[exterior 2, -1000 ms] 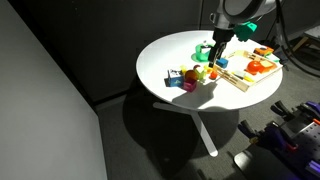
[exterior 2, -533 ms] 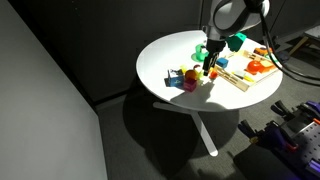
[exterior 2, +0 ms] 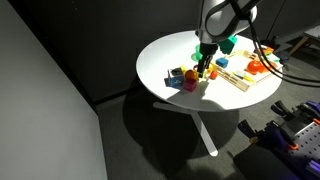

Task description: Pick up the pink block and put it on the tray

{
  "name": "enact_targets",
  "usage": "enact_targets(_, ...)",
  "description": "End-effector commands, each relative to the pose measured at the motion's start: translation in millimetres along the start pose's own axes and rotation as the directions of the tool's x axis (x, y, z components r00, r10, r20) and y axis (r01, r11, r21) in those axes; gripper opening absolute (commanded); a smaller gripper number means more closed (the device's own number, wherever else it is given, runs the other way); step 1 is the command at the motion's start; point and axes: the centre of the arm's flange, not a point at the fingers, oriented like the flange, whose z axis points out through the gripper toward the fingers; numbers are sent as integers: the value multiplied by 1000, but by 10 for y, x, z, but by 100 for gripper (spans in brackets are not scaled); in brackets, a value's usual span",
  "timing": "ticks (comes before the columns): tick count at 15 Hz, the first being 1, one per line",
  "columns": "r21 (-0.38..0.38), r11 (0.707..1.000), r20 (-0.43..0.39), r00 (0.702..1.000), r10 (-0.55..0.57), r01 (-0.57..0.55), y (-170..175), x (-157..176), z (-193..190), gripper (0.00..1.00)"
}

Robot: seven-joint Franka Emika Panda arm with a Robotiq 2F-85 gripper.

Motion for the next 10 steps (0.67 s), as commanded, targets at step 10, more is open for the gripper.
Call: enact_targets(10, 3, 1000, 4, 1000, -5, 5, -26, 57, 51, 100)
